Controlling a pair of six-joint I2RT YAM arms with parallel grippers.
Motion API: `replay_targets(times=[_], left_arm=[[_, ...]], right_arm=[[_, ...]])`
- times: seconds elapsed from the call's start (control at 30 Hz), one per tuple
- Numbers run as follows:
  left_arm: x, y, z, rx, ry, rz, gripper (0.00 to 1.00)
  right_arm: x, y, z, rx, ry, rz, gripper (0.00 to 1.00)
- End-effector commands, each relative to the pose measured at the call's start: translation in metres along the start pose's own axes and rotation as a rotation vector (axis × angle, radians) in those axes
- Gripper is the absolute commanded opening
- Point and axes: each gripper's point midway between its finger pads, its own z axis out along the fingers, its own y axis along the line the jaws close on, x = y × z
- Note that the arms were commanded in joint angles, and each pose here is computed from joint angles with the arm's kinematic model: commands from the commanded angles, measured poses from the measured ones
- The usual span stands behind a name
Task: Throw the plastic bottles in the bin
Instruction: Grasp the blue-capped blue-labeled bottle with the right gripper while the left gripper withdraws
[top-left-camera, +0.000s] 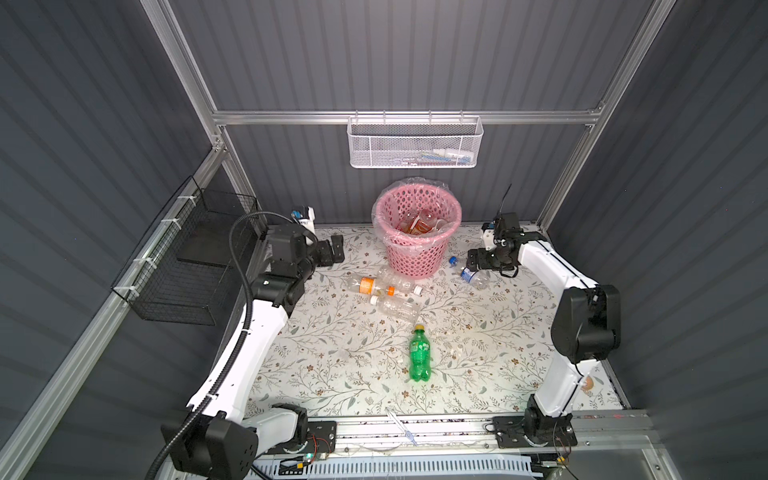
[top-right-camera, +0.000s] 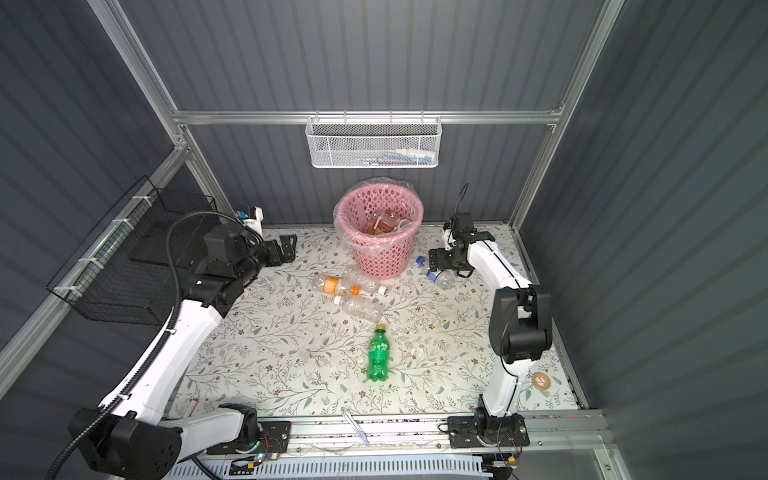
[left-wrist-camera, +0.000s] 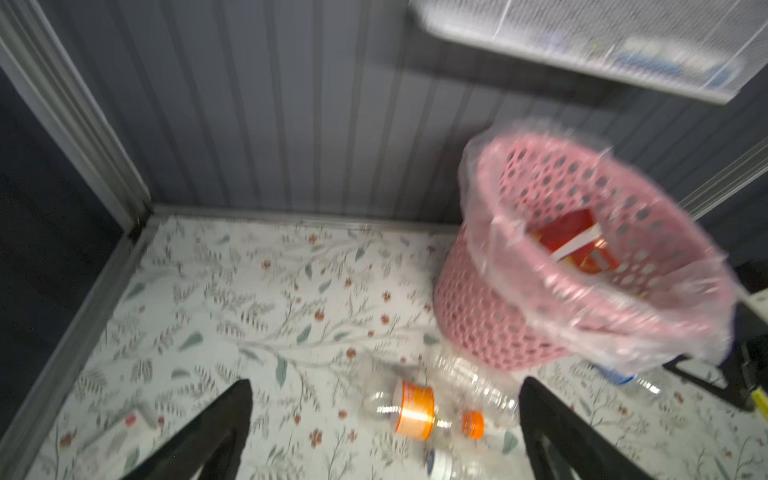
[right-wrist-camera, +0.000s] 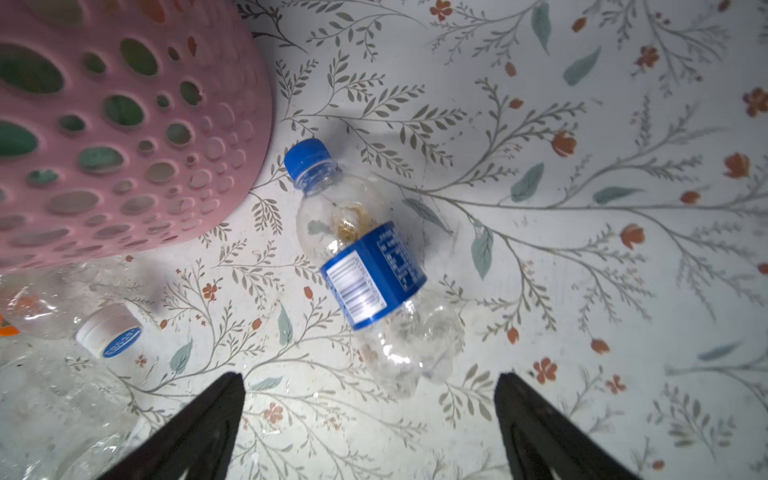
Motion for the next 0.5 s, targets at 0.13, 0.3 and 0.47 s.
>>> replay_targets(times=[0.13, 0.3, 0.47], left_arm=[[0.038, 0.011, 0.01, 0.007, 0.069, -0.092, 1.0], [0.049, 0.01, 0.018, 0.025, 0.096, -0.117, 1.0], [0.052, 0.008, 0.021, 0.036, 0.104, -0.126, 1.0]], right_arm=[[0.013, 0.007, 0.031, -0.023, 0.142, -0.165, 0.96], [0.023, 0.001, 0.053, 0.005, 0.2, -0.164, 0.95], [0.027, -0.007, 0.068, 0.039, 0.23, -0.176, 0.94]])
